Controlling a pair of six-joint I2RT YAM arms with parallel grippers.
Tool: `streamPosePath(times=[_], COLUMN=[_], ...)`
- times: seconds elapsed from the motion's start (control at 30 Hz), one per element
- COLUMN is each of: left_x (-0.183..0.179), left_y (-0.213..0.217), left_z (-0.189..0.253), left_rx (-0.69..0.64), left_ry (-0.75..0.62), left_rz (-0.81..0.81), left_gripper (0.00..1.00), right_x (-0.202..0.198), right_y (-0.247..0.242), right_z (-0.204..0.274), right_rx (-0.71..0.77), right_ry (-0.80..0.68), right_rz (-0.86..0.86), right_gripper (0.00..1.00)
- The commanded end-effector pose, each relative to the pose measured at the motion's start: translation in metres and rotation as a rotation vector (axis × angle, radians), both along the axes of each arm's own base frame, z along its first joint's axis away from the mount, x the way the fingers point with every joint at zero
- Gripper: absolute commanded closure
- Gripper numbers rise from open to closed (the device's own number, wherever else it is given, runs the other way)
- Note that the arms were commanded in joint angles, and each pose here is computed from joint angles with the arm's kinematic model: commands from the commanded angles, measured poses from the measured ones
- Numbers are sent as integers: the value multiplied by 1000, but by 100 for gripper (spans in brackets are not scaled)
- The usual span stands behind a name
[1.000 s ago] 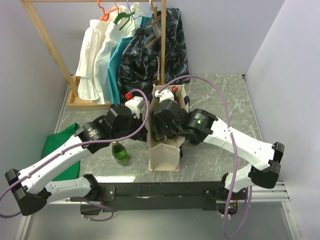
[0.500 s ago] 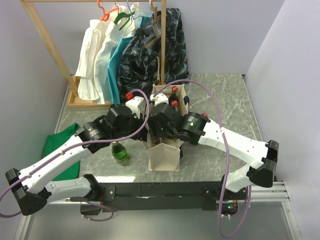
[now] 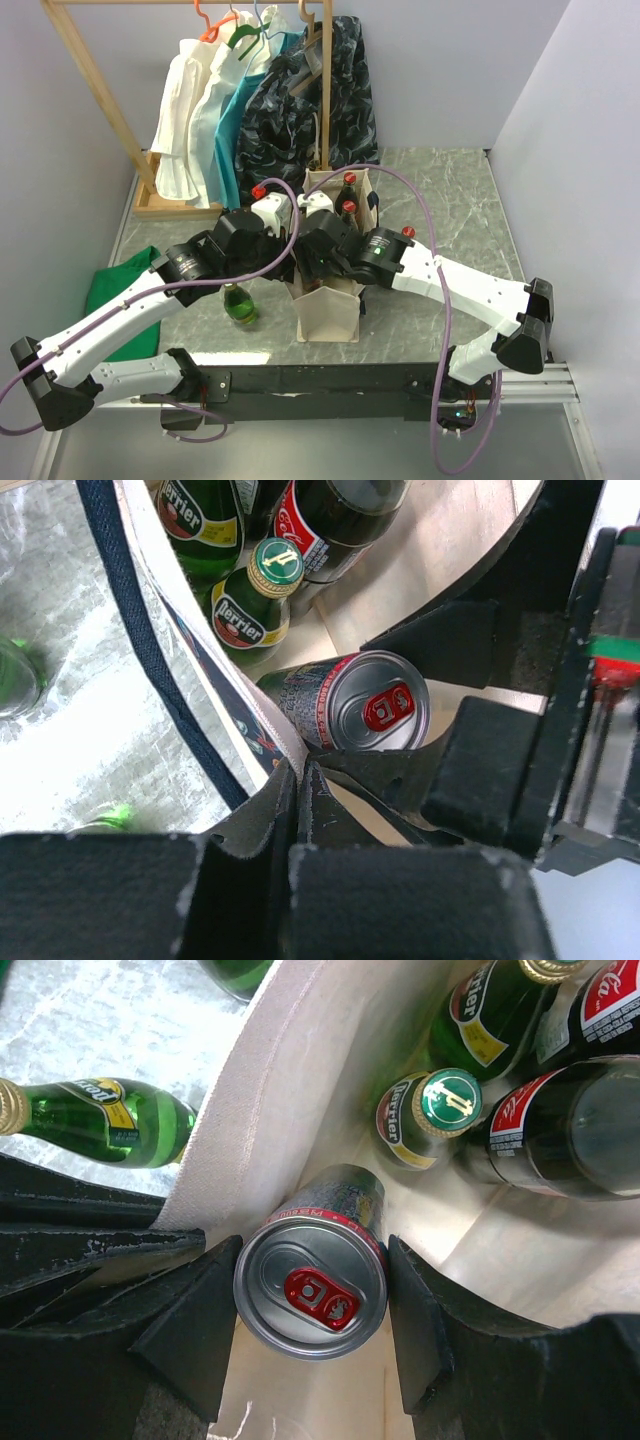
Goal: Place the beverage into the canvas bag
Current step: Place the drink in the canvas bag.
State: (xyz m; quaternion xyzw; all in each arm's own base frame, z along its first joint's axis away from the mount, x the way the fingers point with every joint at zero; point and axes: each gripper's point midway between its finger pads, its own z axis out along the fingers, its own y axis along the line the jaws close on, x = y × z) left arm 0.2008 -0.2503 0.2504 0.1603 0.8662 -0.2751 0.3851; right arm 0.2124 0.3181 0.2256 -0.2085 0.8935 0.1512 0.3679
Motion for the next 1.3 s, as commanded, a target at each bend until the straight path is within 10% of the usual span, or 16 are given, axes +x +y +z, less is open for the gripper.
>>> streamPosePath(times=[0.0, 1.27], left_x=[4, 5], left_y=[-6, 2], left_z=[21, 14], left_rx=[-57, -3], left_ry=[-58, -60], left_rz=[-5, 5], left_gripper=[99, 99], right_x=[7, 26], right_y=[18, 11], right_z=[19, -26], right_rx=[95, 8], right_ry=[-53, 1], right_rz=[5, -70], right_gripper=[100, 100])
